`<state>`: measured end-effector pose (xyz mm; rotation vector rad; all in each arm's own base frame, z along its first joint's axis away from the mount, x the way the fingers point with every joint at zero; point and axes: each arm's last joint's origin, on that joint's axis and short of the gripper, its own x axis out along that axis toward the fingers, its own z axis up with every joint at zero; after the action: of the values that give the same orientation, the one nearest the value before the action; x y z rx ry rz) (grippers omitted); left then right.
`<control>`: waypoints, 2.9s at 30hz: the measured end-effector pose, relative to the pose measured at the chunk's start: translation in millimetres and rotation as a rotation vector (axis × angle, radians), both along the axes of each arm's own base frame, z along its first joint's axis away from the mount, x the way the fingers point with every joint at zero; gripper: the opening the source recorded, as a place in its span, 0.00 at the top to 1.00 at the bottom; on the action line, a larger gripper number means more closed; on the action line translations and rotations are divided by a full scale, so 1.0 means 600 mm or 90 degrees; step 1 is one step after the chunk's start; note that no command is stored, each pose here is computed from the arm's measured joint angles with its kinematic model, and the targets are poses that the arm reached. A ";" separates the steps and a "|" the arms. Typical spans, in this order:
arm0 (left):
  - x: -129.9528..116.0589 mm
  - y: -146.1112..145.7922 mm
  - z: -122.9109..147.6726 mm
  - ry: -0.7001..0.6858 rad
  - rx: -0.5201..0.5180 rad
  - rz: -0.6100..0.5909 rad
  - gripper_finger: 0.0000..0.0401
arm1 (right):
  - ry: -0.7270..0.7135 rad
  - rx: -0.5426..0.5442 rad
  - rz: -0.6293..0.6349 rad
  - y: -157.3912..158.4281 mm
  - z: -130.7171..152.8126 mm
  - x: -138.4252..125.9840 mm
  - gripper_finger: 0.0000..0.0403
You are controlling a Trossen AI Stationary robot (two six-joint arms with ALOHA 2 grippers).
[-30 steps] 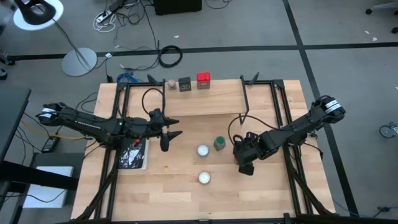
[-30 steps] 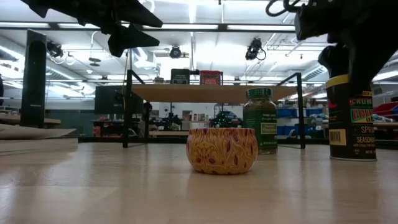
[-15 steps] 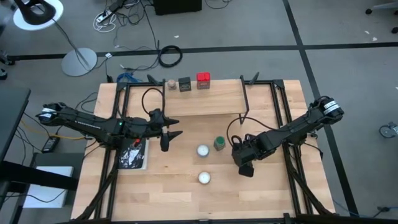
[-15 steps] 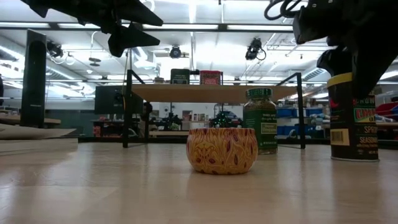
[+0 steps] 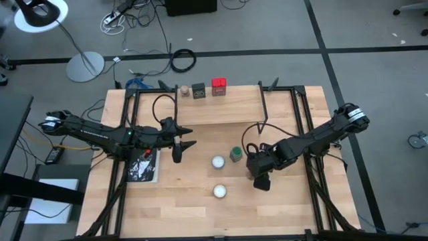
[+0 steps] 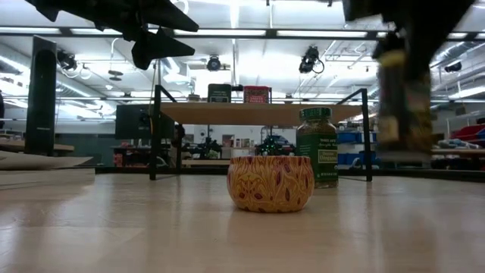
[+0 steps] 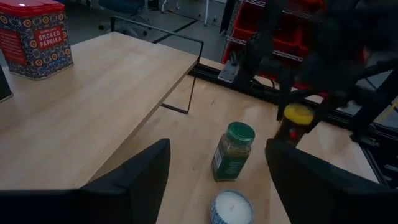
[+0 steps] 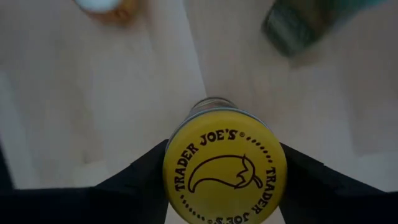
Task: Shelf spices
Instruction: Put the yellow seasoning bottle on the shelf
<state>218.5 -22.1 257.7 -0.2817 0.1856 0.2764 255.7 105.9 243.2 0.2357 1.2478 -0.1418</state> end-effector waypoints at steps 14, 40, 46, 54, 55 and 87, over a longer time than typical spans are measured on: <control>0.000 0.000 0.000 0.002 0.005 -0.001 0.33 | -0.252 -0.157 -0.037 -0.081 0.276 0.033 0.44; 0.001 -0.003 0.004 -0.003 -0.006 -0.032 0.33 | -0.052 -0.189 -0.193 -0.465 0.267 0.104 0.44; 0.003 -0.004 0.012 -0.012 -0.006 -0.041 0.33 | -0.022 -0.186 -0.200 -0.496 0.247 0.113 0.44; 0.003 -0.004 0.012 -0.010 -0.006 -0.044 0.33 | -0.001 -0.160 -0.209 -0.516 0.231 0.112 0.44; 0.003 -0.004 0.012 -0.010 -0.006 -0.044 0.33 | -0.003 -0.160 -0.209 -0.516 0.231 0.113 0.44; 0.003 -0.004 0.012 -0.008 0.004 -0.048 0.33 | -0.016 -0.079 -0.227 -0.539 0.229 0.092 0.44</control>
<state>220.2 -24.6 264.9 -0.2692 0.1823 0.2001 310.8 -217.7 380.5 0.3490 1.1582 -0.5205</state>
